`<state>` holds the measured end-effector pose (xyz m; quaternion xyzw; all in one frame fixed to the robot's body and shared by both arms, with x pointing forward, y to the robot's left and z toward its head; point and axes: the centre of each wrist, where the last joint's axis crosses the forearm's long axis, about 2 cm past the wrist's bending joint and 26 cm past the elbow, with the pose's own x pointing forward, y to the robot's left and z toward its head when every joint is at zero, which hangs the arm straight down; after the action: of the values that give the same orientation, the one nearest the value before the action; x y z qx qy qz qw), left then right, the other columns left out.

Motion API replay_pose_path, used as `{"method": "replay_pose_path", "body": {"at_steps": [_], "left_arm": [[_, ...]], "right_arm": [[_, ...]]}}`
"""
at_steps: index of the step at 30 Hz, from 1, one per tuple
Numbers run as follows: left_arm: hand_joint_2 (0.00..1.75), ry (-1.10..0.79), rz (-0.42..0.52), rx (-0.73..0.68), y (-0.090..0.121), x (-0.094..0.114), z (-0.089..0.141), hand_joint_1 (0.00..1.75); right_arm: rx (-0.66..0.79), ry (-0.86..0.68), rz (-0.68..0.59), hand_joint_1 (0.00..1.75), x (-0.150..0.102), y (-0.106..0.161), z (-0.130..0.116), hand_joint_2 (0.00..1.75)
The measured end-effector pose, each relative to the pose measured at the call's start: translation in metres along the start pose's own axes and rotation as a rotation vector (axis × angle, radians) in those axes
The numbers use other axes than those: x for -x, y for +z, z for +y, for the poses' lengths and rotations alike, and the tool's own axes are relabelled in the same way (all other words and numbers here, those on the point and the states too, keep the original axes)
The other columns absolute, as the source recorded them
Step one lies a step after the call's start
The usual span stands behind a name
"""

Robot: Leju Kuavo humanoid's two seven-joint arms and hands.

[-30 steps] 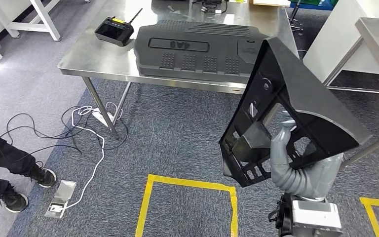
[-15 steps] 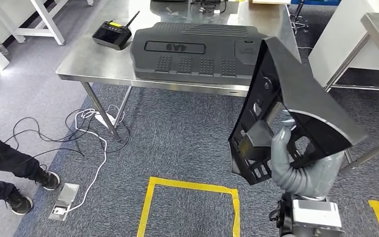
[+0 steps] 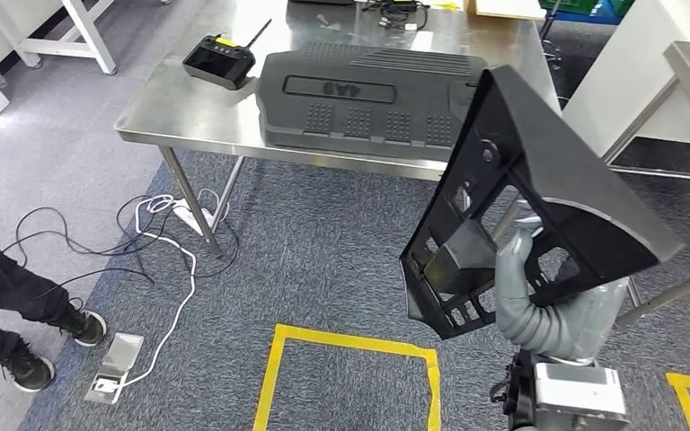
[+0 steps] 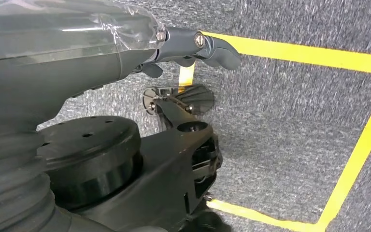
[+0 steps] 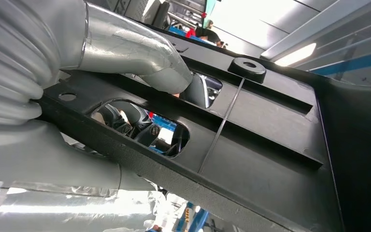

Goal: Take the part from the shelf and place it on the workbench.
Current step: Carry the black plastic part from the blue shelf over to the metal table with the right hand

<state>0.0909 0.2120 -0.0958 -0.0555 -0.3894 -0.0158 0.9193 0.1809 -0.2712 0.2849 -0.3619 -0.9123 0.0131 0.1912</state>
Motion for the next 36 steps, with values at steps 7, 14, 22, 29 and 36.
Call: {"method": "replay_pose_path", "body": {"at_steps": [7,14,22,29,36], "left_arm": [[1.75,-0.001,0.001,0.001,0.0004,0.0005,-0.0002,0.0],[1.75,-0.002,-0.002,0.002,0.0,-0.0001,-0.0002,0.0],[1.75,-0.003,0.001,0.003,0.0007,0.0011,0.0,0.0],[1.75,-0.011,-0.002,0.005,0.0003,0.0005,0.0001,0.0],[1.75,-0.017,0.001,0.0,0.0007,0.001,-0.0001,0.0]], "right_arm": [[0.0,-0.003,0.001,1.75,0.0,0.0001,0.0,1.75],[0.001,-0.005,-0.003,1.75,0.0001,-0.0002,0.0001,1.75],[0.0,-0.011,0.0,1.75,0.0001,0.0003,0.0,1.75],[0.001,-0.021,0.0,1.75,0.0004,0.0012,-0.0004,1.75],[0.001,-0.031,0.019,1.75,0.0008,0.0019,-0.0008,1.75]]}}
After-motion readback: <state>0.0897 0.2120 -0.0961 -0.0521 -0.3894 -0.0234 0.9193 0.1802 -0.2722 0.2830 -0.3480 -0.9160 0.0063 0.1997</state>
